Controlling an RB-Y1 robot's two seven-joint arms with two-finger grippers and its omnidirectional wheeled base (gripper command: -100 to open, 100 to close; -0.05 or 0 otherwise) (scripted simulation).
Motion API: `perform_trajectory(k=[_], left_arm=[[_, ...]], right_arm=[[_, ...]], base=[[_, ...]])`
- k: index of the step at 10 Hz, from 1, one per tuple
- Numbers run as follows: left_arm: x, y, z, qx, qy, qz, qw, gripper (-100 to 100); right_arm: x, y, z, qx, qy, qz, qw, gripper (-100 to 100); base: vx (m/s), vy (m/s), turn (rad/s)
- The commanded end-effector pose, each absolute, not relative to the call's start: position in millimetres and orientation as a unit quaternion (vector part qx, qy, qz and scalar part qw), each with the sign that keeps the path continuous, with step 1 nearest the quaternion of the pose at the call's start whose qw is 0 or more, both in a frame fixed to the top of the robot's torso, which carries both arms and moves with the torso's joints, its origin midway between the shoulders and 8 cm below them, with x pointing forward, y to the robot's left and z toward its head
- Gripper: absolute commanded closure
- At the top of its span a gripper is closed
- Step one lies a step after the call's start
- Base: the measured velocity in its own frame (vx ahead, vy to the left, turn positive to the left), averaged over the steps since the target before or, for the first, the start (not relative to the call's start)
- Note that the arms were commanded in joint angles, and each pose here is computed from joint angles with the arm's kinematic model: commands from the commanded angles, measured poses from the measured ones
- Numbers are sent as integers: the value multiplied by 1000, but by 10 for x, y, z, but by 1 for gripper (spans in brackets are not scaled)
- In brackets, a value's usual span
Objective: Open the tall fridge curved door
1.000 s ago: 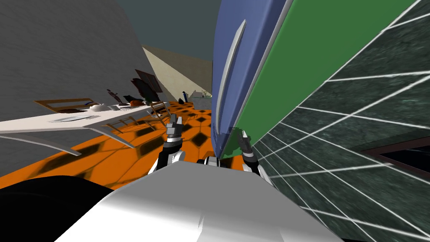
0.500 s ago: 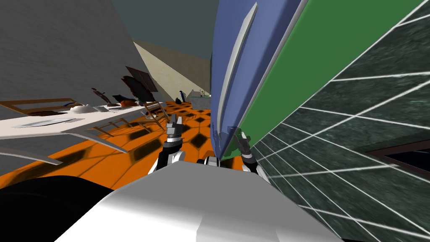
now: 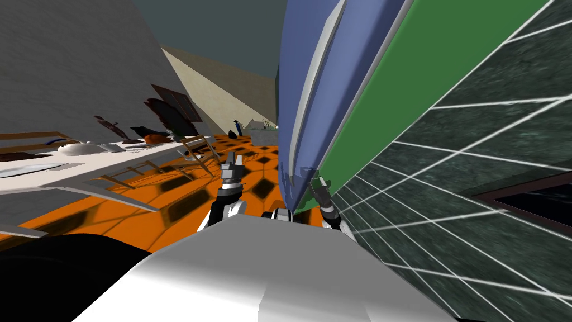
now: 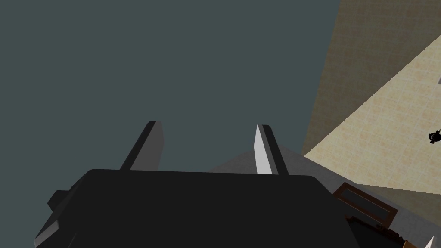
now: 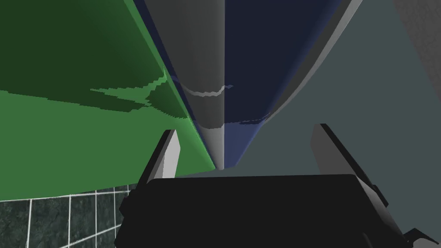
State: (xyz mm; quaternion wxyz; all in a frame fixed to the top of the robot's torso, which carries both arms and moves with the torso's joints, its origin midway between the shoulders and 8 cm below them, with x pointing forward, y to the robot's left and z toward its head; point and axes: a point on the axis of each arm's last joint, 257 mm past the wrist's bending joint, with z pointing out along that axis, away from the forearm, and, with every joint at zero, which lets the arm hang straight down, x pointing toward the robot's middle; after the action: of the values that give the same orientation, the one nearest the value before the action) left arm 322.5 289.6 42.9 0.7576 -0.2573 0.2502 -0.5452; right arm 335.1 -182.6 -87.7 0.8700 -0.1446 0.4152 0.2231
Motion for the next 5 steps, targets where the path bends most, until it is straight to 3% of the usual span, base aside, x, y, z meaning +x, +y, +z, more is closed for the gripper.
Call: perform_trajectory(k=[1, 3, 5], left_arm=[[3225, 2897, 428, -257, 250, -545, 758, 0], [3224, 2897, 428, -257, 250, -545, 758, 0], [3225, 2896, 429, -257, 250, -545, 758, 0]], right_arm=[[3329, -1790, -976, -175, 413, 190, 873, -100], [3305, -1758, -1074, -202, 410, 163, 874, -100], [3305, -1758, -1074, -203, 410, 162, 874, -100]], base=[[22, 40, -142], [15, 47, -125], [-7, 13, 7]])
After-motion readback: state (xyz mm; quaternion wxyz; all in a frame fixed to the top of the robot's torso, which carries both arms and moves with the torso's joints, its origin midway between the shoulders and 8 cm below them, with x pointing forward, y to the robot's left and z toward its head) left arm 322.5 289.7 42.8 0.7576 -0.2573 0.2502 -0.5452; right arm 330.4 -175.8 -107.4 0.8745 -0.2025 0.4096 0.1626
